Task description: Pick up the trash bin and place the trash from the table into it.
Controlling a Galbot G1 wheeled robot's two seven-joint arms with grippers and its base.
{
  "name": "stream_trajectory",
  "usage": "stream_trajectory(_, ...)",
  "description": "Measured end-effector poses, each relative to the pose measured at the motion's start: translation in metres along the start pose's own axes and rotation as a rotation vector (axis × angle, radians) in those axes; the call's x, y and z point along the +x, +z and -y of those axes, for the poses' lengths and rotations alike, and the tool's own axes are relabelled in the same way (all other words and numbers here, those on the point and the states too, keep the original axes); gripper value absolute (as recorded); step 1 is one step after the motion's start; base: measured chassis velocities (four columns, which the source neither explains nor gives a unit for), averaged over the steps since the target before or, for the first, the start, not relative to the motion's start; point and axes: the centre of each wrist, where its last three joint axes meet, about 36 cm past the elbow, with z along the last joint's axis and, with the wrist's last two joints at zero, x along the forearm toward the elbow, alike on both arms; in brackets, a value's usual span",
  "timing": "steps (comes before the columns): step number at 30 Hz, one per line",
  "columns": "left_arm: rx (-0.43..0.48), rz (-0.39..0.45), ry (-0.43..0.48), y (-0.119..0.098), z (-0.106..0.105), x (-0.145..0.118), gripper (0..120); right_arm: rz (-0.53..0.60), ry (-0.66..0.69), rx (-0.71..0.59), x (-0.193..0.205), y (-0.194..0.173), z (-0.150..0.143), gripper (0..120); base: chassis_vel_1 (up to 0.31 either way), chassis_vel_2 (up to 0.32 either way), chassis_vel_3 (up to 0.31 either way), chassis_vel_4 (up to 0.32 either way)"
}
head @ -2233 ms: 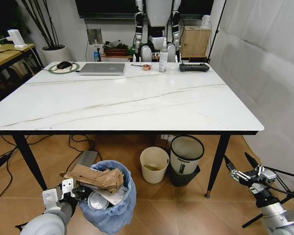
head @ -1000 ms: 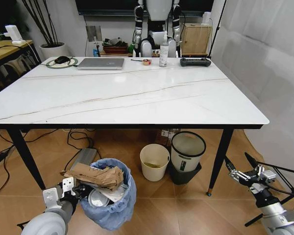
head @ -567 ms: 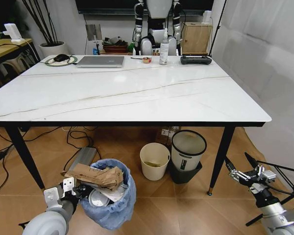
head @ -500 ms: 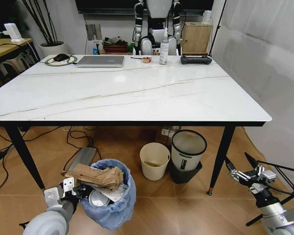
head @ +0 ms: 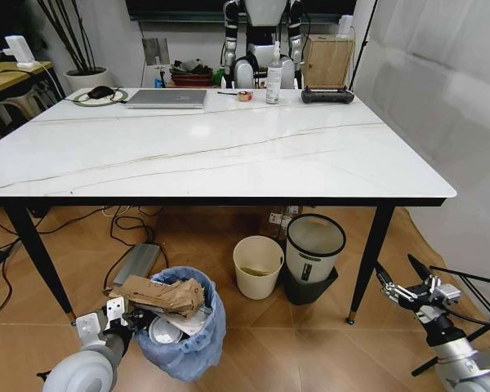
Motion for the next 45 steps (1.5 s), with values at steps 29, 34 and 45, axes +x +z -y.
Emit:
stream_trajectory(29,-0.003,0.019,0.004,0.004,-0.004,-0.004,0,0.000,0.000,0.000,0.000,0.000,0.000,100,0.000,0.000,0.000,0.000)
stream_trajectory(34,0.006,0.020,-0.002,0.006,-0.005,-0.011,0,0.000,0.000,0.000,0.000,0.000,0.000,100,0.000,0.000,0.000,0.000)
stream_trajectory(45,0.015,0.019,-0.004,0.011,-0.007,-0.022,0,0.000,0.000,0.000,0.000,0.000,0.000,100,0.000,0.000,0.000,0.000)
